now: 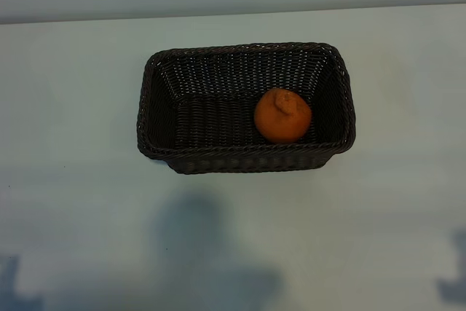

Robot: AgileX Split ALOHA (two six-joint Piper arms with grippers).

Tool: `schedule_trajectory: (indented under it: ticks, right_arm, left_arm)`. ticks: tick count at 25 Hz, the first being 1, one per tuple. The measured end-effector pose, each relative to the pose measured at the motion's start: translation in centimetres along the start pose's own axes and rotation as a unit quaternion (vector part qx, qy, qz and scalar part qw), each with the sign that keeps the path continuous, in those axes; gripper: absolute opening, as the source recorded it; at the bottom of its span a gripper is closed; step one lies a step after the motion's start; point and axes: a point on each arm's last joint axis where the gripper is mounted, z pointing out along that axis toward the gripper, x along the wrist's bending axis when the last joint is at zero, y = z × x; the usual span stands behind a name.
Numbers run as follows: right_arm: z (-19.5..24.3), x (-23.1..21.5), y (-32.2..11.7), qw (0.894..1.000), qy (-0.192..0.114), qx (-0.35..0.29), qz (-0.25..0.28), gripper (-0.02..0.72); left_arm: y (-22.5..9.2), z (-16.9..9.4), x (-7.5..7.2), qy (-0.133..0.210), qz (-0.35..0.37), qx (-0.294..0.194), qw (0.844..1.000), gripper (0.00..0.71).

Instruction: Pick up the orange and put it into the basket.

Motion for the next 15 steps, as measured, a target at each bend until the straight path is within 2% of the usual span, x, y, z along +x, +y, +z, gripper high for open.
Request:
schedule_trajectory:
  ticks: [15]
  right_arm:
    - [0.84, -0.04, 0.13, 1.0, -0.001, -0.024, 0.007, 0.595]
  left_arm:
    - [0.0, 0.0, 0.0, 0.0, 0.0, 0.0, 1.0, 0.508]
